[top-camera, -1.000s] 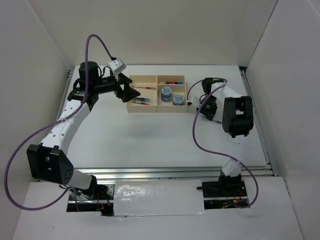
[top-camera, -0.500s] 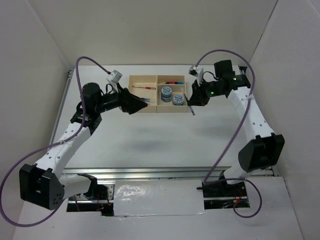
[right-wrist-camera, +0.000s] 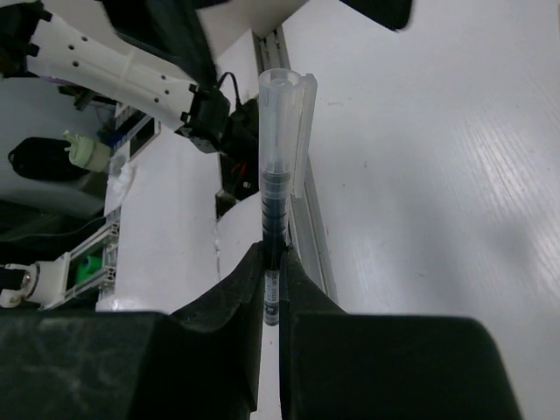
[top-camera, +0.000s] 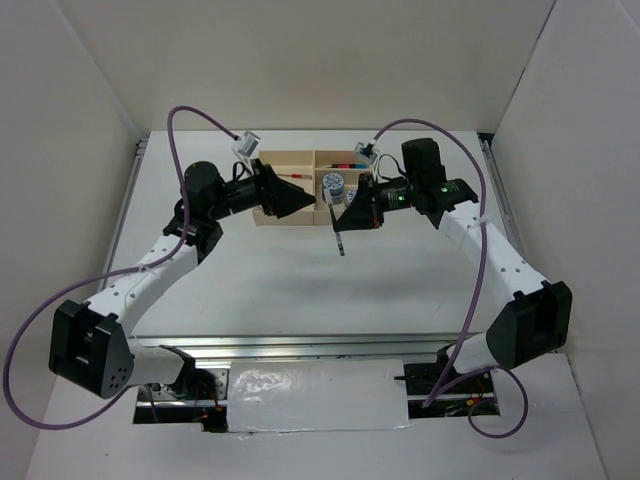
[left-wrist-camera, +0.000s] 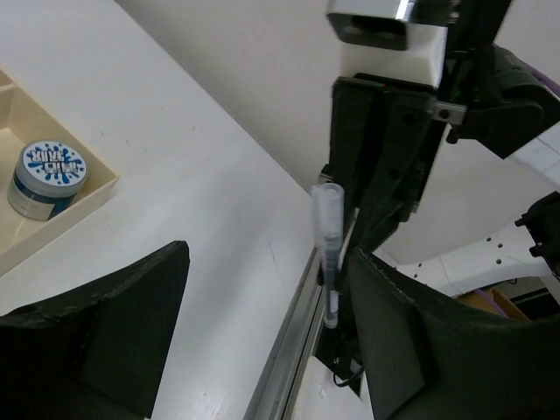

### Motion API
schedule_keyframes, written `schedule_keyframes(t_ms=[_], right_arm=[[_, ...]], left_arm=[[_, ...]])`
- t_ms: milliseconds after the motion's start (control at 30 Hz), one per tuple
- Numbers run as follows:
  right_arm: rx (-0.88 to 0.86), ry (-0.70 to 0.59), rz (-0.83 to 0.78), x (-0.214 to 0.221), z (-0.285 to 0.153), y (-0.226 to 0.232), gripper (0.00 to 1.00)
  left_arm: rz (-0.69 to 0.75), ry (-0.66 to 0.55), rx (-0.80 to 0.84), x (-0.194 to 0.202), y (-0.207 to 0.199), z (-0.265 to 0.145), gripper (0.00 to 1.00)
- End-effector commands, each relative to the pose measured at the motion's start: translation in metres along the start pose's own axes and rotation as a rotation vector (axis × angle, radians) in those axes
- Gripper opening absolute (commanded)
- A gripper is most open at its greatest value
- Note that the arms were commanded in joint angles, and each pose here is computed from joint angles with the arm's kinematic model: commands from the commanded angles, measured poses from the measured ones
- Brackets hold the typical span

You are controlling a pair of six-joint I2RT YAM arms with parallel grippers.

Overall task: Sort the stationery into containers
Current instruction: Pick up the pen from the center of the board, then place the pen in the storage box.

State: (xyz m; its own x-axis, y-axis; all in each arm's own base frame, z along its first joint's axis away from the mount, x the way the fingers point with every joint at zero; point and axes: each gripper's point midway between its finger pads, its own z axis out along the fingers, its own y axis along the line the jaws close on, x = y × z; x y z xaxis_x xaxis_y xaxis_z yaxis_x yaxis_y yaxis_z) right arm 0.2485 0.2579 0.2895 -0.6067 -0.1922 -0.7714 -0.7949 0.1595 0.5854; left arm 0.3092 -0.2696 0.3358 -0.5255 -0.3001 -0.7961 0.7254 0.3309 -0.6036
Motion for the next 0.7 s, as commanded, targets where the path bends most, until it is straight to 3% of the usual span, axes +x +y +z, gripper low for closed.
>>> schedule_keyframes(t_ms=[0,333,667], right_arm=[[-0.079,-0.043,-0.067,-0.019,0.0,0.027,0.0],[-0.121,-0.032,-0.04,-0.026,0.011,0.026,0.0],[-0.143,-0.029,-0.022,-0.033,0.02,0.021,0.0]], left_arm=[[-0.009,-0.039,0.058,-0.01,-0.006,0.006,0.85],[0.047,0.006,0.13,-0.003,-0.021,0.017,0.74],[0.056,0.033,0.18,0.007,-0.026,0.019,0.8]])
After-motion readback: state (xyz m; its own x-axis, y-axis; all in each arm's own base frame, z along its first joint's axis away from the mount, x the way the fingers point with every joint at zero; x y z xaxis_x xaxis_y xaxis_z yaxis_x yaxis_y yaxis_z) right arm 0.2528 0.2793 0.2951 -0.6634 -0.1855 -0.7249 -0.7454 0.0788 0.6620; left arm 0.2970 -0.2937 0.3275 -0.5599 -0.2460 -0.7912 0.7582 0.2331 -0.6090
